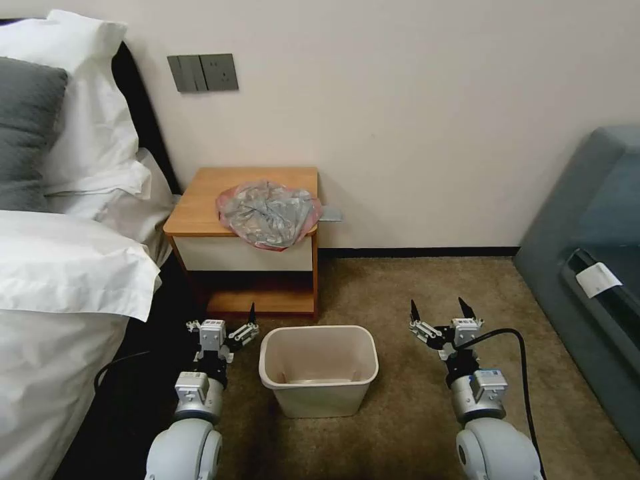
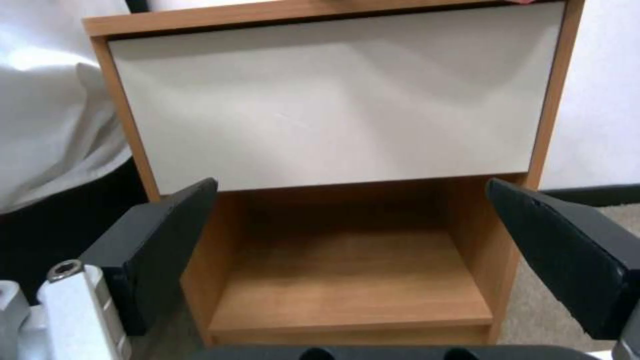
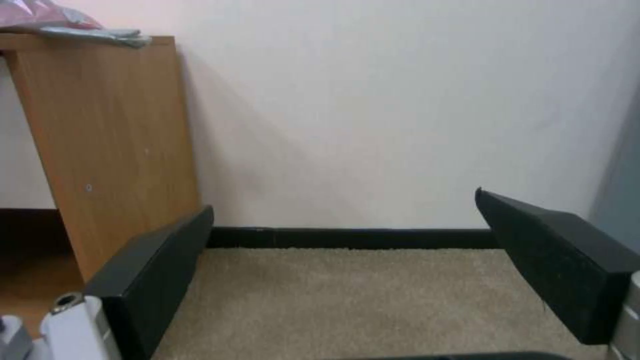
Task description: Pick up the garbage bag from the table and place it over the trash can.
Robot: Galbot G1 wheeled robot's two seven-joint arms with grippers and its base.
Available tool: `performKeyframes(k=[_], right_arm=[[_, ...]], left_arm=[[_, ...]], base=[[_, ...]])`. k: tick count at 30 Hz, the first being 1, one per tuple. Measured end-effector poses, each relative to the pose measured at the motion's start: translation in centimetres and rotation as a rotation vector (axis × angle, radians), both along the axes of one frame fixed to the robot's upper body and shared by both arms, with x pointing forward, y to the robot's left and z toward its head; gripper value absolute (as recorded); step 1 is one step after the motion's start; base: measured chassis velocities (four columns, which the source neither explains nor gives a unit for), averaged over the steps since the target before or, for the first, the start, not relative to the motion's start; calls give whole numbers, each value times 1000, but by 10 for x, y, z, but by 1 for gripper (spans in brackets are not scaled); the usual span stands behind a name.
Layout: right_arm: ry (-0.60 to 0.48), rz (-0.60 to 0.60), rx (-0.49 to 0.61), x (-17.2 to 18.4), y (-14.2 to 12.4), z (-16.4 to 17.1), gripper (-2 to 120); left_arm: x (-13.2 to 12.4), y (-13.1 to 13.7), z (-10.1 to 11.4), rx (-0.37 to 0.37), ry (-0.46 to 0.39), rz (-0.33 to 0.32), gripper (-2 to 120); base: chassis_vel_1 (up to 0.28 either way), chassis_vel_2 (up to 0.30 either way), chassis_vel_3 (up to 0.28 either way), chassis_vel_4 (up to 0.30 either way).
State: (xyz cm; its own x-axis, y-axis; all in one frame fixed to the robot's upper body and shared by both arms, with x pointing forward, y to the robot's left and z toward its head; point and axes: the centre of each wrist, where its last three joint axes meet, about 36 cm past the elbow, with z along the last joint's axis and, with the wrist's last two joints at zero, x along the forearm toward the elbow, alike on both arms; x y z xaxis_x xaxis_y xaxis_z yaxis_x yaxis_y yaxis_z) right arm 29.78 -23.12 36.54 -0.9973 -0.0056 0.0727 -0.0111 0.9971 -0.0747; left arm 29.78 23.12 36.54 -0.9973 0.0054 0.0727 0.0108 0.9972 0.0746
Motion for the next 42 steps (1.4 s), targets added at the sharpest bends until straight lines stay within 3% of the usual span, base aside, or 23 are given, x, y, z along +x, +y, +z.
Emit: performKeyframes(k=[33, 42], right_arm=[[0, 0, 0, 0, 0, 0, 100], [-21, -7, 12, -3, -2, 17, 100]], left_arm=[[0, 0, 0, 0, 0, 0, 100], [-15, 17, 35, -17, -58, 40, 100]], base=[[0, 0, 0, 0], [0, 0, 0, 0]])
